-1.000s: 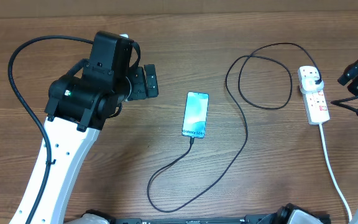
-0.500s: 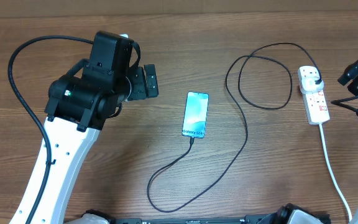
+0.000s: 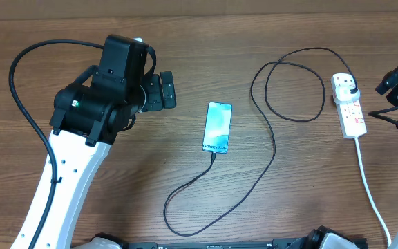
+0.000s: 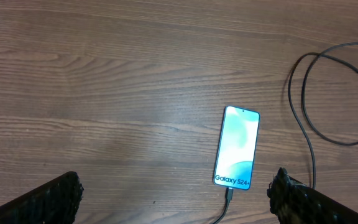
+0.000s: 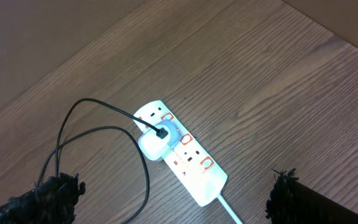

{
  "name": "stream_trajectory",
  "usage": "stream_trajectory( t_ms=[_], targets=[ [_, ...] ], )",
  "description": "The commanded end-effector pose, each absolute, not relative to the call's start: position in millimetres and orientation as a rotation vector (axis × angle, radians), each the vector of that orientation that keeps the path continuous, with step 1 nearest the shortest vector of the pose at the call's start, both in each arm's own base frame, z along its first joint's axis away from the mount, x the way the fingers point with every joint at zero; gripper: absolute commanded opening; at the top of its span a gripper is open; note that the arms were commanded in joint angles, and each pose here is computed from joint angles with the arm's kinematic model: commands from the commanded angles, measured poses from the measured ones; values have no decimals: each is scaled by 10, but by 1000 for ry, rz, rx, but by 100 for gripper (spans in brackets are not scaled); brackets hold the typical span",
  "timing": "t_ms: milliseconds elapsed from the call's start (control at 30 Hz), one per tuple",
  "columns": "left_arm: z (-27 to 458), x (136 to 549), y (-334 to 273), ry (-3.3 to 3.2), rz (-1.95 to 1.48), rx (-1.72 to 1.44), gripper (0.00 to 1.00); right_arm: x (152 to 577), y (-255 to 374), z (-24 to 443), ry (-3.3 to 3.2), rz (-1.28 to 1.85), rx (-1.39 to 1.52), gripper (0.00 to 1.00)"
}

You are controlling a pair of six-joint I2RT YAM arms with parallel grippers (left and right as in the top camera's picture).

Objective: Plug charger to phone and switch on socket

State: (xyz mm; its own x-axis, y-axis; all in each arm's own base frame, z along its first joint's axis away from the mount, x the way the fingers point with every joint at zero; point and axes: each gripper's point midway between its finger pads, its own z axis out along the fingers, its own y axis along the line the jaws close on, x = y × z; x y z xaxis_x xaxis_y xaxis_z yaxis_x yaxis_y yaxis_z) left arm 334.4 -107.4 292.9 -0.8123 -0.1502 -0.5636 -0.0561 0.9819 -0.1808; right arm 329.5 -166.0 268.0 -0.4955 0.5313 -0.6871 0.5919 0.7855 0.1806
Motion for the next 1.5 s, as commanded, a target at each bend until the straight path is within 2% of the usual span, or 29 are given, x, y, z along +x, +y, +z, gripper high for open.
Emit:
stream_trajectory(
  t_ms=[0,867,1233,1467],
  targets=[
    [2980,3383,-1035,2500,-187,-149,100,3295,-1679,2786,2175,-119,828,100],
    [3027,3328,-997,2487,-178,-153,100,3295,-1679,2786,2175,-119,828,100],
    [3087,3391,-940,2236,-236,-175,100,3295,-1679,2786,2175,-119,828,100],
    [3061,3401,-1016,2005,-299,-41,100,3295,-1679,2786,2175,-119,828,100]
  ],
)
